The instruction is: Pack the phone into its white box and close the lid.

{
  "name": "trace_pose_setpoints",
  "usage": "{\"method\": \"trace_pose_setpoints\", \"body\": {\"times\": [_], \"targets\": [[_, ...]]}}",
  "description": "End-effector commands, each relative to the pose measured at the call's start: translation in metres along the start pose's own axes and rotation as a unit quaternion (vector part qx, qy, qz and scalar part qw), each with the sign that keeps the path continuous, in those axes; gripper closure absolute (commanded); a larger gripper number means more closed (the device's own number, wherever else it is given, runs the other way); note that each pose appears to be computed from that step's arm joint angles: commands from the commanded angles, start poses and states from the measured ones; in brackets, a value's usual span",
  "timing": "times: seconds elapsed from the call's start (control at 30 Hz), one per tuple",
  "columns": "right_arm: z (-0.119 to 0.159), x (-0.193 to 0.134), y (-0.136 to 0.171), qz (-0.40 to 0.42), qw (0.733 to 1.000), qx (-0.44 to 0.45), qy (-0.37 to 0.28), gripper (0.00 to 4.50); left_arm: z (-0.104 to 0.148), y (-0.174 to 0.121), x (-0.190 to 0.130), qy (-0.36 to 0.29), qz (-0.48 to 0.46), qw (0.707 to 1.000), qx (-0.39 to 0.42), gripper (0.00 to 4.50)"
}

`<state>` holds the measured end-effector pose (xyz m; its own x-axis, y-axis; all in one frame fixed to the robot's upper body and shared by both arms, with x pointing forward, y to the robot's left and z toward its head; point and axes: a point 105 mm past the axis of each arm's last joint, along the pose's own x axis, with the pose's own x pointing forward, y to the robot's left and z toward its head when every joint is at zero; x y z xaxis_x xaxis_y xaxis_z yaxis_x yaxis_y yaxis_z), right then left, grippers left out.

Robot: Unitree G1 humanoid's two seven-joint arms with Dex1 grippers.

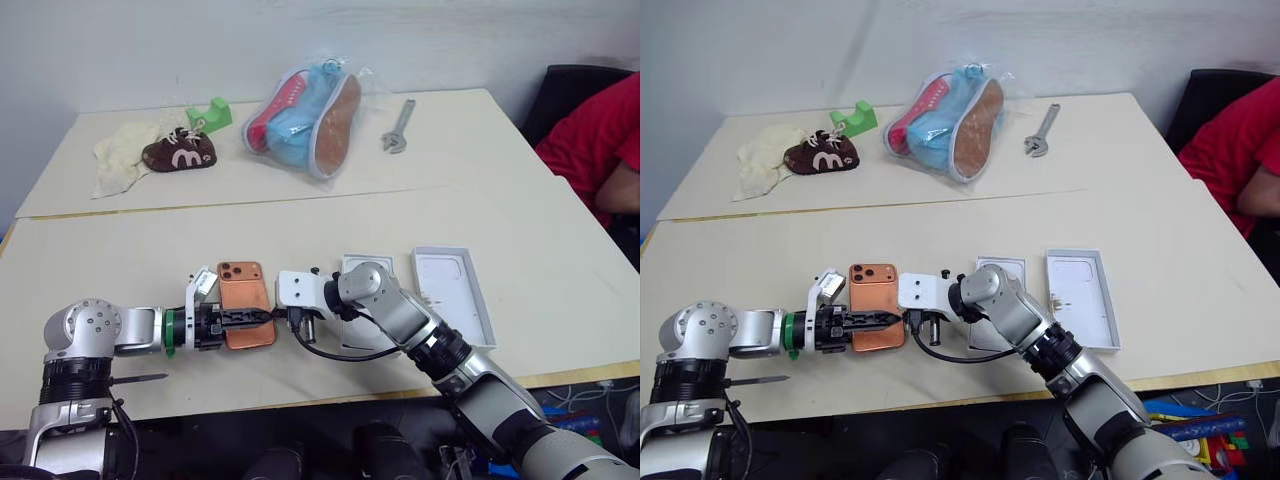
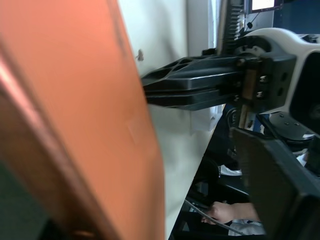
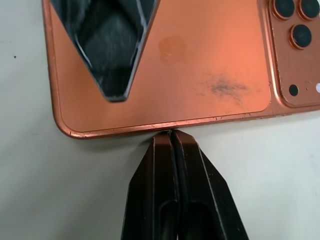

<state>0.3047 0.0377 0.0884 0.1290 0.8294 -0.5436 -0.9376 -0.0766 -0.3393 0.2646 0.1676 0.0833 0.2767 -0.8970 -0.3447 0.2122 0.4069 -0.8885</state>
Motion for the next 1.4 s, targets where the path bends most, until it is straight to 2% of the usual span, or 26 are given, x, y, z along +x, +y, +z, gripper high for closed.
{"method": "trace_pose_setpoints", "body": {"times": [0.03,0.2,0.23,0.37,0.53,0.7,0.8,1.0,1.07,1.2,1.4], "targets": [[0.016,-0.021,-0.002,-0.017,0.999,-0.007,-0.045,4.5,0.008,-0.011,-0.014,-0.017,-0.02,1.0,0.012,2.69],[0.037,-0.086,-0.01,-0.083,0.99,0.011,-0.111,4.5,0.009,-0.046,-0.008,0.011,-0.079,0.994,0.069,4.19],[0.037,-0.106,-0.007,-0.091,0.988,0.036,-0.121,4.32,0.008,-0.055,-0.003,0.023,-0.097,0.992,0.084,4.41],[0.033,-0.16,0.018,-0.098,0.985,0.084,-0.118,3.33,0.004,-0.078,0.017,0.059,-0.14,0.982,0.114,4.4],[0.002,-0.226,0.047,-0.177,0.972,0.149,-0.044,1.6,0.003,-0.098,0.072,0.103,-0.165,0.974,0.12,4.4],[-0.01,-0.244,0.065,-0.217,0.959,0.182,-0.014,0.0,0.001,-0.103,0.114,0.13,-0.153,0.974,0.101,4.4],[-0.013,-0.248,0.067,-0.251,0.949,0.189,-0.011,0.0,-0.005,-0.099,0.143,0.151,-0.119,0.977,0.088,4.4],[-0.016,-0.245,0.069,-0.275,0.941,0.197,-0.01,0.0,-0.009,-0.091,0.164,0.158,-0.086,0.981,0.067,4.4],[-0.018,-0.245,0.068,-0.282,0.938,0.203,-0.012,0.0,-0.01,-0.093,0.168,0.16,-0.088,0.981,0.067,3.67],[-0.021,-0.245,0.068,-0.29,0.934,0.209,-0.013,0.0,-0.008,-0.1,0.173,0.156,-0.097,0.98,0.076,2.55],[-0.019,-0.24,0.066,-0.287,0.933,0.214,-0.026,0.0,-0.006,-0.116,0.161,0.163,-0.119,0.972,0.116,0.71]]}}
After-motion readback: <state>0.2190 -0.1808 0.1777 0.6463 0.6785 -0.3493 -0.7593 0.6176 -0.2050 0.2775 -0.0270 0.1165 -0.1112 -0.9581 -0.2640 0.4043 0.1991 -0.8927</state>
